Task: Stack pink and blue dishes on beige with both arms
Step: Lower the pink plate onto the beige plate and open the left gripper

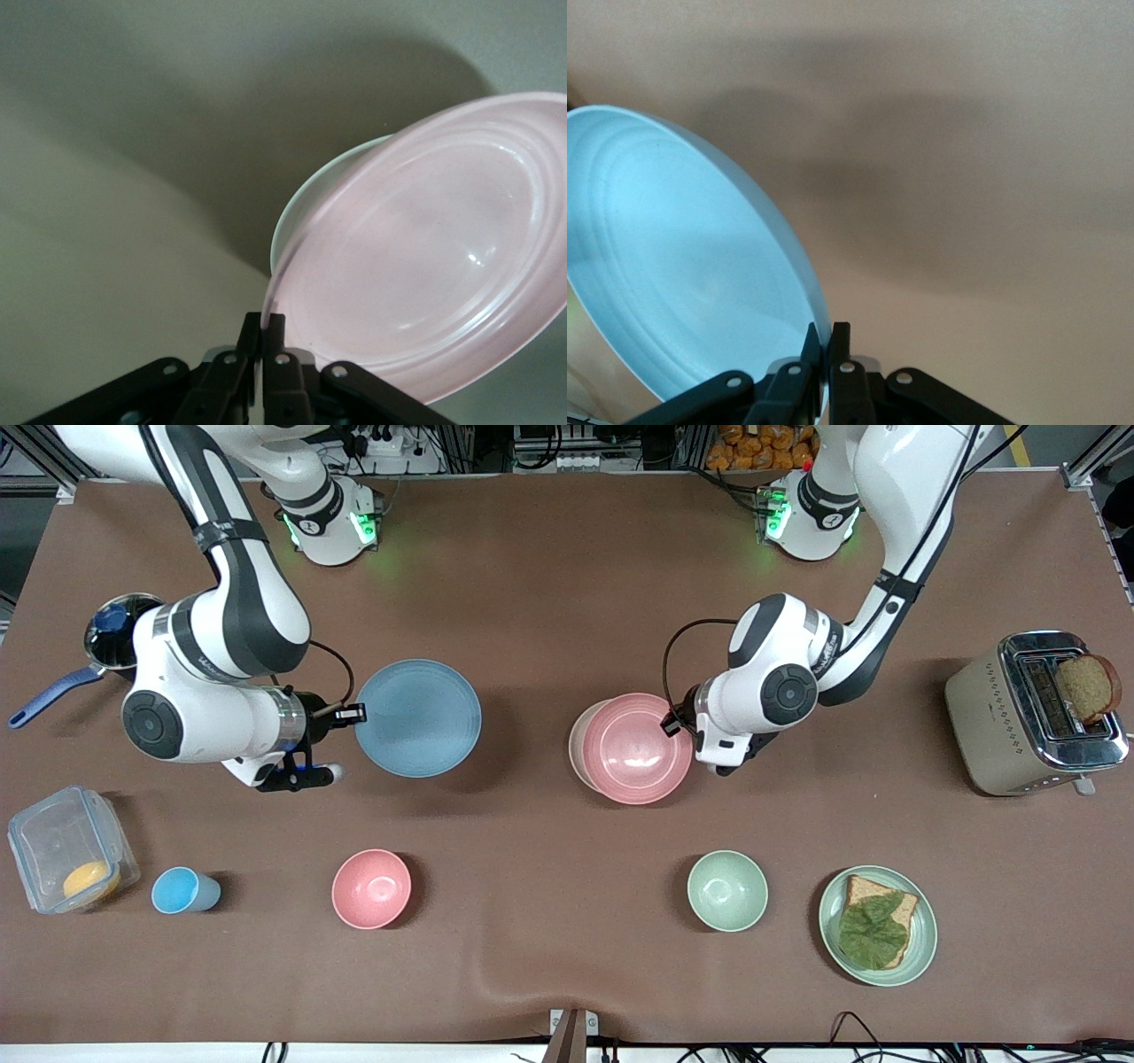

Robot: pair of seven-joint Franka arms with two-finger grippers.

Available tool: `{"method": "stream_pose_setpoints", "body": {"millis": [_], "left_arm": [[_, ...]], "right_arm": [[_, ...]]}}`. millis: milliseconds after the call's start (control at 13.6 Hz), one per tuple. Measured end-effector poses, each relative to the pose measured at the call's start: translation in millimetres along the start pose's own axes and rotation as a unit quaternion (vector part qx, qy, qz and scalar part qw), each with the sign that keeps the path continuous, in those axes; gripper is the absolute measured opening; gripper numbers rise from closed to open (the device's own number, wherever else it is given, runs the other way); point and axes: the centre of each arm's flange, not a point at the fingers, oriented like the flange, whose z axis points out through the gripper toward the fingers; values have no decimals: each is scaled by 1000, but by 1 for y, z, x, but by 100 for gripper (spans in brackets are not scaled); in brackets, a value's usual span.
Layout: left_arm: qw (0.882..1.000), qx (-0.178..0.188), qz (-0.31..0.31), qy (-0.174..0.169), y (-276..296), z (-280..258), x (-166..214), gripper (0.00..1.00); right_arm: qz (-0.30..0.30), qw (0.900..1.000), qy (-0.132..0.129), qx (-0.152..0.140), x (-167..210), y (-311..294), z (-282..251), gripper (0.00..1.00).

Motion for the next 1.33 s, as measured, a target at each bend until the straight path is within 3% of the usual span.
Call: {"method": "stream_pose_setpoints", "body": {"millis": [368,1032,1253,1326], "left_arm": [[1000,17,20,-5,9,20,-25,5],[1000,18,21,-9,12,36,-25,5],[1000,17,20,-9,12,37,-24,5],[1000,17,20,-9,12,37,-24,9]], "right_arm": [[0,1000,-1,0,0,0,1,5],[-1,1000,-3,0,-1,-4,3,5],[0,1000,-4,16,-2,-16,6,5],[0,1000,-3,22,-2,-20,7,5]]}}
